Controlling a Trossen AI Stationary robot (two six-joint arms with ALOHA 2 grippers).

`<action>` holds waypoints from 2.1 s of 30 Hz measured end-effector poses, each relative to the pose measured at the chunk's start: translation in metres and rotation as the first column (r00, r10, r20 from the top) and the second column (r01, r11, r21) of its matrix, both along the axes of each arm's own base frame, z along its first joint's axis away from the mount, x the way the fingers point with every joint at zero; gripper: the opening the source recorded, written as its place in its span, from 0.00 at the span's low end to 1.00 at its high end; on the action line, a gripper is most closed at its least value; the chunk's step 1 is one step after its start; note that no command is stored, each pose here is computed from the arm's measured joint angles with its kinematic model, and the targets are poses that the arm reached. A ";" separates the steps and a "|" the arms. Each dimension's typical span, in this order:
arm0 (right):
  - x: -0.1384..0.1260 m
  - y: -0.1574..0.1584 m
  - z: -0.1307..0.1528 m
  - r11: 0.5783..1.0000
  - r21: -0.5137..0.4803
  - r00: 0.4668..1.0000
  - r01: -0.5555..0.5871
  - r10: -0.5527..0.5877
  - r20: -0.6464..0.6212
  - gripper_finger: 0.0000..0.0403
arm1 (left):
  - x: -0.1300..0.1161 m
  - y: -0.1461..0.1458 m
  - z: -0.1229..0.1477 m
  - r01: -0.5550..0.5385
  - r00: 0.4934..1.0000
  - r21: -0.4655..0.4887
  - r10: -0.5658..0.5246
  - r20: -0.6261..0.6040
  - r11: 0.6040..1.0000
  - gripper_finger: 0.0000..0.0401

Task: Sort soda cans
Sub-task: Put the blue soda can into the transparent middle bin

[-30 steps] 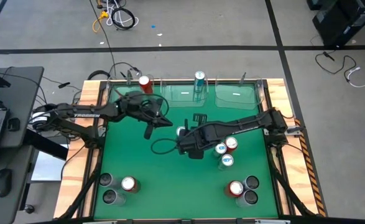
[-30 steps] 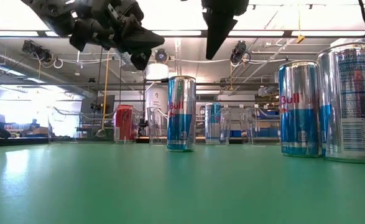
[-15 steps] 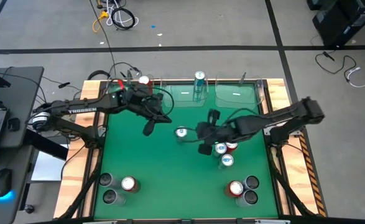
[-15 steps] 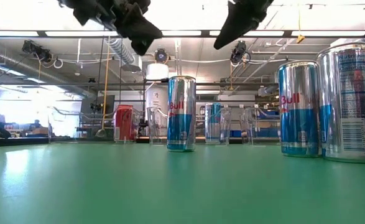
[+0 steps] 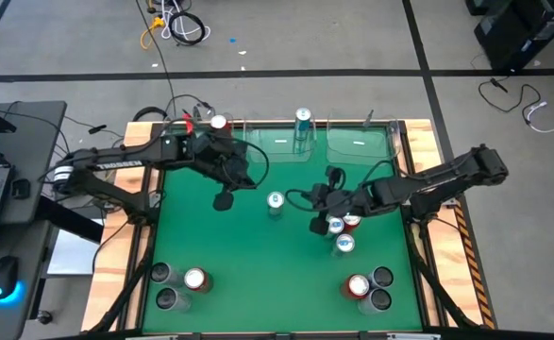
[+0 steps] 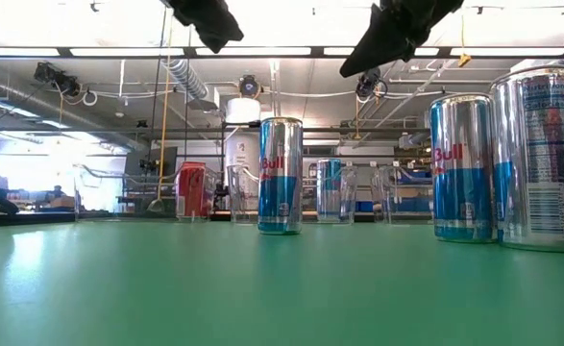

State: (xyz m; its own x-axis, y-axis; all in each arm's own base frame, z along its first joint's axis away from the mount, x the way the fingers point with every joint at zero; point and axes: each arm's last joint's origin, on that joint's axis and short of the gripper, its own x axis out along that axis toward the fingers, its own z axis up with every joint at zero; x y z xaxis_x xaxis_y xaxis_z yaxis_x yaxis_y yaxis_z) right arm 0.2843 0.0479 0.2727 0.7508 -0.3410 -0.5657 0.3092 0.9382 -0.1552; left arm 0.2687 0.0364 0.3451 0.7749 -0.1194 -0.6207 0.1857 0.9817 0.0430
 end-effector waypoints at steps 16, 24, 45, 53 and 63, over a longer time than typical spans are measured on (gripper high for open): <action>0.001 0.001 -0.001 1.000 0.004 1.000 -0.002 0.002 -0.001 0.00 | 0.044 0.003 -0.034 -0.187 0.973 -0.185 0.156 -0.170 0.965 0.65; 0.001 0.002 -0.001 1.000 0.010 1.000 -0.008 0.009 -0.003 0.00 | 0.065 0.007 -0.061 -0.217 0.956 -0.182 0.171 -0.238 0.959 0.82; 0.001 0.002 -0.002 1.000 0.012 1.000 -0.012 0.012 -0.005 0.00 | 0.093 0.008 -0.112 -0.219 0.925 -0.199 0.138 -0.355 0.955 0.84; 0.001 0.003 -0.002 1.000 0.012 1.000 -0.014 0.014 -0.005 0.00 | 0.095 0.020 -0.099 -0.302 0.928 -0.158 0.251 -0.276 0.940 0.61; 0.000 0.008 -0.002 0.999 0.011 0.999 -0.034 0.034 -0.006 0.00 | 0.086 0.074 -0.053 -0.387 0.913 -0.175 0.349 -0.213 0.905 0.57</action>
